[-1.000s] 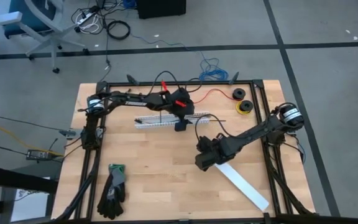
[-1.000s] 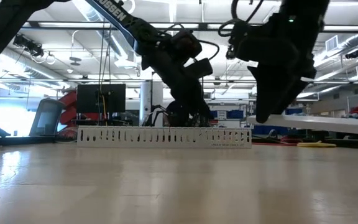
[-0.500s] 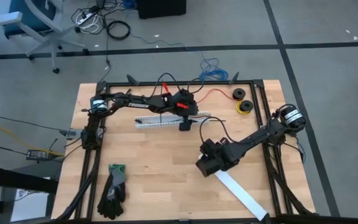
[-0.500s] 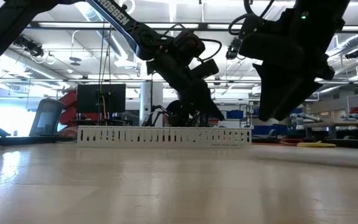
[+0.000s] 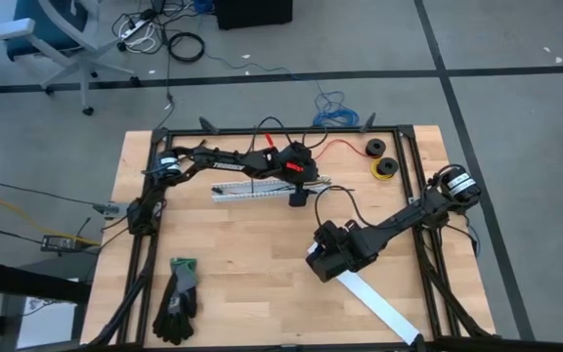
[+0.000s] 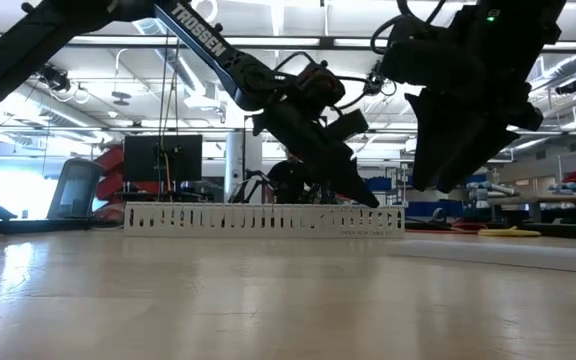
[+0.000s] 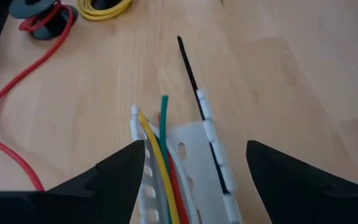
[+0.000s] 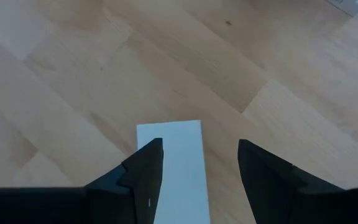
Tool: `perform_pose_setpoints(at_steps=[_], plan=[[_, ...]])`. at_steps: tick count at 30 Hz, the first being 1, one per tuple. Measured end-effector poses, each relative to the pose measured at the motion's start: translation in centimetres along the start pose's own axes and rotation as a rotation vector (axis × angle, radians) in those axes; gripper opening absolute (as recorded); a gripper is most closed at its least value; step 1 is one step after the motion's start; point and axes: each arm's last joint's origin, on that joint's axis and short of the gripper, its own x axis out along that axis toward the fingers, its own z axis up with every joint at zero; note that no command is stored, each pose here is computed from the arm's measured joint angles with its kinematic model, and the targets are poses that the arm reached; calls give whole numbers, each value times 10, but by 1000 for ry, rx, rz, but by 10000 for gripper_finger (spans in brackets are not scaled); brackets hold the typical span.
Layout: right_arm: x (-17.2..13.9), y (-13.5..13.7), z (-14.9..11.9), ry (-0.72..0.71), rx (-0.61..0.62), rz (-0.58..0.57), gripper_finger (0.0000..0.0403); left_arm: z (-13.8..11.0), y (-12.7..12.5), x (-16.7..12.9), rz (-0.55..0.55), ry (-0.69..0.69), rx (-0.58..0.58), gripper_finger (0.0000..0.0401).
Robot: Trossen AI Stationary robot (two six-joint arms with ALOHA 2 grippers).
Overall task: Ziptie cables
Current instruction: Close the cable duct with the cable duct lid
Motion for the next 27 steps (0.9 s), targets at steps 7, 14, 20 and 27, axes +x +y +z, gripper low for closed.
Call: perform_pose_setpoints(at_steps=[7, 14, 20, 27], plan=[[-3, 2, -5, -3, 13, 16, 192, -3, 4, 8, 11, 9, -6, 292], [-5, 4, -9, -2, 32, 27, 192, -10, 4, 15, 14, 23, -8, 292], [-5, 4, -10, -7, 39, 29, 192, -9, 4, 15, 18, 15, -3, 274], [-6, 4, -11, -16, 9, 22, 192, -14, 1, 14, -16, 61, 18, 217]])
